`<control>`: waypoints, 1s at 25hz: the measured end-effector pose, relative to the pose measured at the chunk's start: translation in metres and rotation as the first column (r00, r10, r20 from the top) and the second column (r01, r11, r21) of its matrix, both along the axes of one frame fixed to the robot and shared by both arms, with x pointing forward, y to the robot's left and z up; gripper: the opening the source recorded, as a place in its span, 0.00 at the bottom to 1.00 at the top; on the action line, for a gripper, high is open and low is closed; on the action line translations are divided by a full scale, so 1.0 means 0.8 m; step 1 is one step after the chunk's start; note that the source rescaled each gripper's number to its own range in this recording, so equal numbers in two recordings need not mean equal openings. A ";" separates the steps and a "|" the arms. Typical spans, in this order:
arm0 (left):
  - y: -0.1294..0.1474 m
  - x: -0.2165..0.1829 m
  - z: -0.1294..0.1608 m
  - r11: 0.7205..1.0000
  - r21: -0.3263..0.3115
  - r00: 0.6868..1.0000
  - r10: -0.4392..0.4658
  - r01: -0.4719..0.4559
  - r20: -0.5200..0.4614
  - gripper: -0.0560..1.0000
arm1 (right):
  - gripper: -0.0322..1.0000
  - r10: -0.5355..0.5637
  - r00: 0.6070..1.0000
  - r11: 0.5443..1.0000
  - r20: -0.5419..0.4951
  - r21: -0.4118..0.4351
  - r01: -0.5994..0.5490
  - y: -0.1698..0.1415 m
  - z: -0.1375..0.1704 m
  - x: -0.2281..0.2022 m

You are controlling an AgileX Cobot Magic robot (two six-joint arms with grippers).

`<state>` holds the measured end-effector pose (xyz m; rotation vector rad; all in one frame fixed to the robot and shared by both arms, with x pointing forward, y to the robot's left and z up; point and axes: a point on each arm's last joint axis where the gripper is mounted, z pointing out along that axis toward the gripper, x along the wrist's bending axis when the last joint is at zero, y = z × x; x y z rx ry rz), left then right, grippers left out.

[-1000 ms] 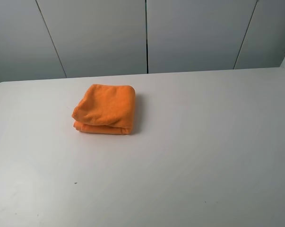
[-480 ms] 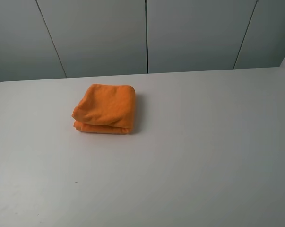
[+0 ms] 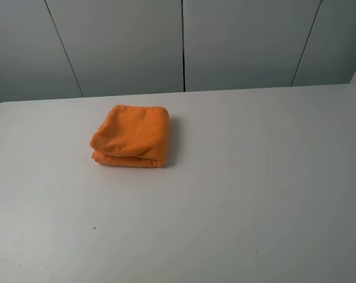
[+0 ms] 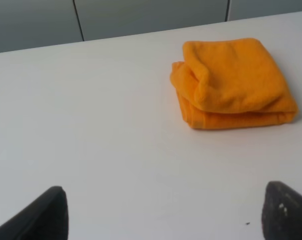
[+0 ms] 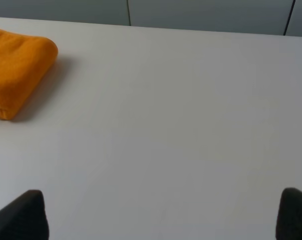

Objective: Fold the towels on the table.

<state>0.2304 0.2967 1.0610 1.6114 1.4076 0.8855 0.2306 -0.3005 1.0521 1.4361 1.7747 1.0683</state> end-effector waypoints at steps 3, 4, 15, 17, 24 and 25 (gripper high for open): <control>0.007 0.000 -0.004 0.998 0.047 0.999 0.043 -0.042 -0.012 0.98 | 0.98 -0.002 1.000 1.000 0.008 -0.008 0.002 -0.001 0.001 0.000; 0.010 0.001 -0.006 0.996 0.059 0.997 0.075 -0.074 -0.017 0.98 | 0.98 -0.004 1.000 1.000 0.010 -0.009 0.004 -0.001 0.001 0.000; 0.012 0.002 -0.009 0.993 0.018 0.993 0.114 -0.113 -0.032 0.98 | 0.98 -0.013 1.000 1.000 0.004 0.027 0.012 0.001 0.001 0.000; 0.012 0.002 -0.009 0.994 0.016 0.993 0.113 -0.112 -0.033 0.98 | 0.98 -0.048 0.999 0.998 0.003 0.031 0.048 0.002 0.001 0.000; 0.012 0.002 -0.009 0.994 0.016 0.993 0.113 -0.112 -0.033 0.98 | 0.98 -0.221 0.975 0.975 0.007 0.022 0.221 0.002 0.001 0.000; 0.012 0.002 -0.009 0.994 0.016 0.993 0.113 -0.112 -0.033 0.98 | 0.98 -0.230 0.973 0.973 0.007 0.022 0.230 0.002 0.001 0.000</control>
